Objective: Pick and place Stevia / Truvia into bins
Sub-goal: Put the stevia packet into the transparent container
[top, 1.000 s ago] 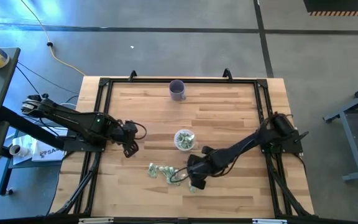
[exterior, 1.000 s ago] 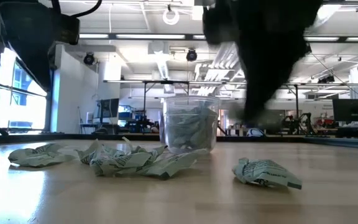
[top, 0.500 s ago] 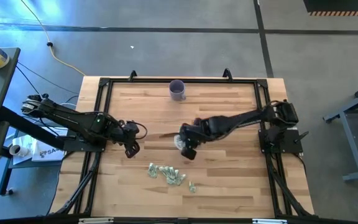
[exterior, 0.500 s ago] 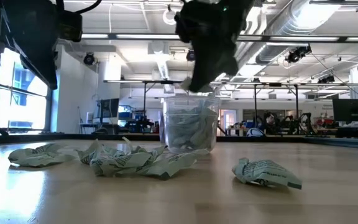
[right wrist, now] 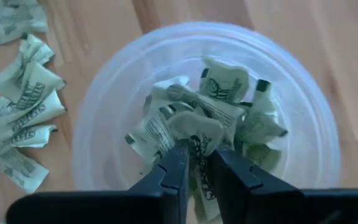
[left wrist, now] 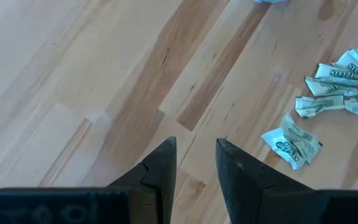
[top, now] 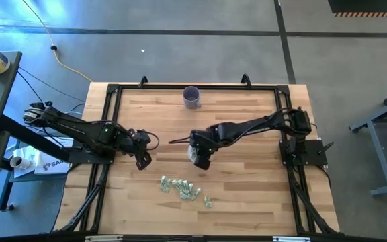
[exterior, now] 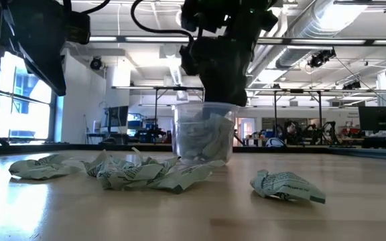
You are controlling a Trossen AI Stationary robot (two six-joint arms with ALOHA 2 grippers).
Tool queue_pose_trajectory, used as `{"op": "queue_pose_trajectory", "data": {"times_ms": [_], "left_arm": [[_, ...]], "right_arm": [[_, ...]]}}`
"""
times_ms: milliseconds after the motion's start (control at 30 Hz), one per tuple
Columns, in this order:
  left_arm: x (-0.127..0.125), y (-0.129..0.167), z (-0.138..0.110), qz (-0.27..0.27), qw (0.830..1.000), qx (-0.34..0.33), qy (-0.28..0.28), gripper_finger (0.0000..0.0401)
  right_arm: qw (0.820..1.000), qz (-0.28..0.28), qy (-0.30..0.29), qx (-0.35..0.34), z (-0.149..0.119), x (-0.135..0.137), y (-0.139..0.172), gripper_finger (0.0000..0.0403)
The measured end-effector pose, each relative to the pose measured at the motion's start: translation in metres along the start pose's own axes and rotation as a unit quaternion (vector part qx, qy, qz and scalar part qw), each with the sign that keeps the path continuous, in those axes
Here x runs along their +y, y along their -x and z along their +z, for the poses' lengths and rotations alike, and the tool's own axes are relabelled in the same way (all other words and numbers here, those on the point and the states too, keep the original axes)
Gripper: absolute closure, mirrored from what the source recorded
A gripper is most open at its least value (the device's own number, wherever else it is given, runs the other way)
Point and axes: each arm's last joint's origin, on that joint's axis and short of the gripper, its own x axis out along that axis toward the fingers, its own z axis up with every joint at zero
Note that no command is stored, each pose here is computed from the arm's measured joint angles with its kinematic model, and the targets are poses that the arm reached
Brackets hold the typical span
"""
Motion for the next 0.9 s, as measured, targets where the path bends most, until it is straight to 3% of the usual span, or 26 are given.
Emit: {"op": "queue_pose_trajectory", "data": {"times_ms": [300, 667, 767, 900], "left_arm": [[0.000, 0.000, 0.001, -0.001, 1.000, -0.003, 0.003, 0.0254], [-0.002, 0.000, 0.001, -0.018, 1.000, 0.000, 0.006, 0.0254], [-0.003, -0.001, 0.000, -0.033, 0.999, 0.014, 0.009, 0.0254], [-0.001, -0.013, -0.008, -0.033, 0.993, 0.045, 0.105, 0.0254]], "right_arm": [[1.000, 0.004, 0.016, 0.004, -0.003, 0.005, 0.007, 0.0315], [0.998, 0.000, 0.060, -0.008, -0.003, 0.007, 0.025, 0.0224], [0.994, -0.036, 0.094, -0.045, -0.003, 0.015, 0.041, 0.0202], [0.986, -0.103, 0.121, -0.044, -0.015, 0.021, 0.064, 0.0179]]}}
